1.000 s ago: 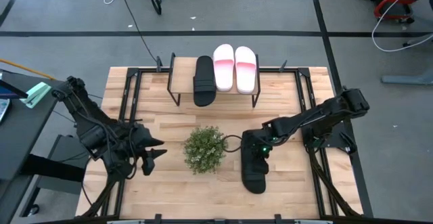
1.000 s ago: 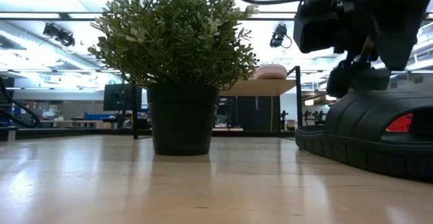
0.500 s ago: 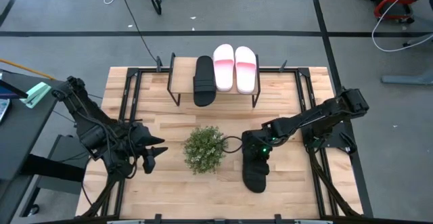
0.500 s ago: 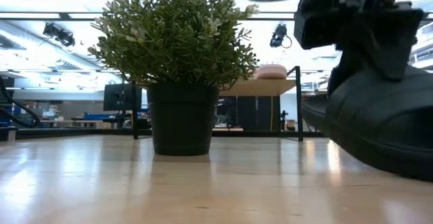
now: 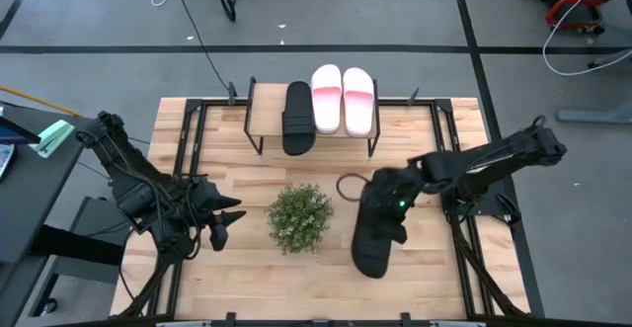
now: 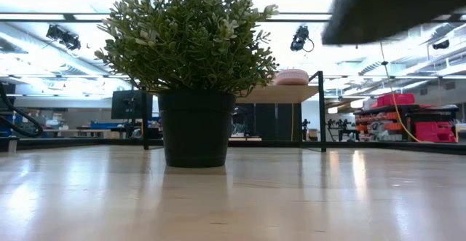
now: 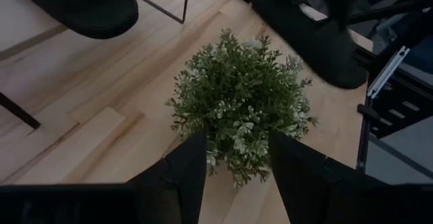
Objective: Pick and place slides into the shelf
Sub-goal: Put the black slipper on the shelf
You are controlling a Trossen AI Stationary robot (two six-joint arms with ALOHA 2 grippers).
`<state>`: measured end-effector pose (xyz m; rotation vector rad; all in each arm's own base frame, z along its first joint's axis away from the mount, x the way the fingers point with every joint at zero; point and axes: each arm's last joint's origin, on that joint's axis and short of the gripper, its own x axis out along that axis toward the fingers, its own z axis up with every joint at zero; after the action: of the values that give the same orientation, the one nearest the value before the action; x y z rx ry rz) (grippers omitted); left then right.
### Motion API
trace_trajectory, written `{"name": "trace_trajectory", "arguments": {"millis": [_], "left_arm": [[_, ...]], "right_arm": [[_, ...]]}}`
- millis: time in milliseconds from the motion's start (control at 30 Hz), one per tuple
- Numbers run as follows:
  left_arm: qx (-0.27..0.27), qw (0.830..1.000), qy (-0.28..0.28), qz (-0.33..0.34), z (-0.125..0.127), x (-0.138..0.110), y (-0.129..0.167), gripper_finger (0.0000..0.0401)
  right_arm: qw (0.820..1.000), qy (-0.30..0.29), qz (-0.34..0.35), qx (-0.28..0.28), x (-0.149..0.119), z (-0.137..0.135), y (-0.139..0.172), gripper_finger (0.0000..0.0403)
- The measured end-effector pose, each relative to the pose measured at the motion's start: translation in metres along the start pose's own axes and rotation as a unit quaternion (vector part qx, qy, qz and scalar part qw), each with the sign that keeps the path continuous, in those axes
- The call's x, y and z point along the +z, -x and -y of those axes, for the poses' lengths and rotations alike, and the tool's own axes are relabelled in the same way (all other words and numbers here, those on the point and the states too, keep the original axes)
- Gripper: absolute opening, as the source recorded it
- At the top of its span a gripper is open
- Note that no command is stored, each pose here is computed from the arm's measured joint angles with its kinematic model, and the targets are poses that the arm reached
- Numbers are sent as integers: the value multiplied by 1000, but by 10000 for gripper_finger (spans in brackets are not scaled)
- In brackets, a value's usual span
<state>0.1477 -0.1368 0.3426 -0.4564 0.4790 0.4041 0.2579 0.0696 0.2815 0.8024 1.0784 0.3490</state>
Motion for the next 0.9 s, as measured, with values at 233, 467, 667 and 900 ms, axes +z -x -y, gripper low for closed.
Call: {"name": "trace_trajectory", "arguments": {"millis": [233, 467, 667, 900], "left_arm": [[3, 1000, 0, 10, 0, 1, 0, 163], [4, 1000, -2, 11, 0, 0, -1, 162], [5, 1000, 1, 12, 1, 0, -1, 161], [8, 1000, -5, 15, 0, 0, -1, 162]], "right_arm": [[991, 65, 111, 46, 46, -45, 59, 11], [970, 107, 208, 59, 108, -45, 121, 11], [959, 125, 243, 76, 159, -23, 157, 11], [956, 134, 222, 136, 208, 5, 169, 11]]}}
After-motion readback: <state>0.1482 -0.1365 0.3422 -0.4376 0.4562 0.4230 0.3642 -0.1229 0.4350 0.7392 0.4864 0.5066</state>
